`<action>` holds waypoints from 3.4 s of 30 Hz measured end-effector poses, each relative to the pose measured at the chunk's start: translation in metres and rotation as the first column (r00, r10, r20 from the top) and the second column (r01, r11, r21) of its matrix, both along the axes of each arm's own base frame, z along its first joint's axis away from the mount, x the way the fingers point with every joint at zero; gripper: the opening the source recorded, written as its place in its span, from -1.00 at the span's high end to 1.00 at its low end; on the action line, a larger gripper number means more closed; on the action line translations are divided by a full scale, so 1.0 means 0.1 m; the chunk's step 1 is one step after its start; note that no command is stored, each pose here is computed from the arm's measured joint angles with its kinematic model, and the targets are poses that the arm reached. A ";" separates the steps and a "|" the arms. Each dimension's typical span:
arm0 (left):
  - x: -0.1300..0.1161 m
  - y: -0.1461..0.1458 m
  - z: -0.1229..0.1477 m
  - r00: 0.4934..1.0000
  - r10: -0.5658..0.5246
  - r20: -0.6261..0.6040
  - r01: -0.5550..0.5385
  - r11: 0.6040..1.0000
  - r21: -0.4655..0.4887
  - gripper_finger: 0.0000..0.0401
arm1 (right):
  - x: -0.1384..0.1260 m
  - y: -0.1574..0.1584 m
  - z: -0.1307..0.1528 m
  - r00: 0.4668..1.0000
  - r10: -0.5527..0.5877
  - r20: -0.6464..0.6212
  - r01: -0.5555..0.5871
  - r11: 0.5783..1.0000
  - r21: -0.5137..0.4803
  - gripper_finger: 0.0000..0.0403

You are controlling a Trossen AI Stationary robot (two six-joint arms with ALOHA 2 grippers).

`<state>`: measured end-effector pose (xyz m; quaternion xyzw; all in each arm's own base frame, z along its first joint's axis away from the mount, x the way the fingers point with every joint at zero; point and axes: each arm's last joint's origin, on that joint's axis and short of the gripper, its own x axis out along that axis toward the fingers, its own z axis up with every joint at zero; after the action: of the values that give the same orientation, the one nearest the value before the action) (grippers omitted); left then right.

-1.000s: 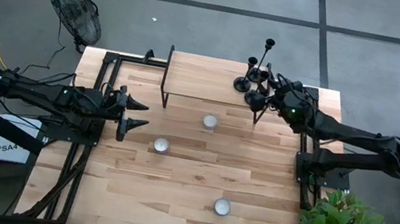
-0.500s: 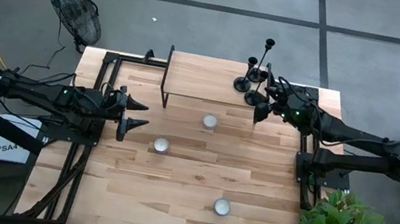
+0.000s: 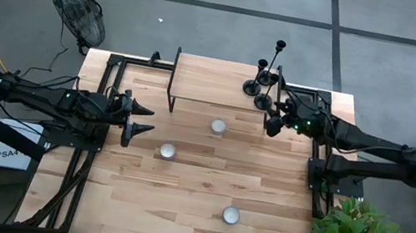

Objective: Pick & Place candle stick holders
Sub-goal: Put the pink scented candle on the shelf

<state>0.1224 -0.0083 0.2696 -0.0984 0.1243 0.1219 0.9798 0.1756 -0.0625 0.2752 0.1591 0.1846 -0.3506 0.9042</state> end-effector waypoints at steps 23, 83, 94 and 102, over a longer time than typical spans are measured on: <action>0.06 -0.01 -0.13 0.993 0.010 -0.121 -0.018 0.998 -0.063 -0.23 | 0.09 0.52 -0.04 0.939 0.336 -0.072 -0.337 0.941 -0.006 0.10; 0.98 -0.24 -1.11 0.704 -0.337 -0.625 0.474 0.878 0.060 0.15 | 0.09 0.67 -0.04 0.912 0.403 -0.081 -0.405 0.914 -0.014 0.10; 1.00 -0.24 -1.20 0.678 -0.327 -0.658 0.474 0.879 0.051 0.16 | 0.09 0.67 -0.04 0.912 0.403 -0.081 -0.405 0.914 -0.014 0.10; 1.04 -0.24 -1.21 0.689 -0.323 -0.648 0.471 0.880 0.062 0.16 | 0.09 0.67 -0.05 0.912 0.402 -0.084 -0.404 0.915 -0.012 0.10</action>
<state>0.2262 -0.0325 0.1487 0.0874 0.4430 -0.0557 0.8905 0.1842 0.0042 0.2703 0.0904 0.2444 -0.1653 0.9512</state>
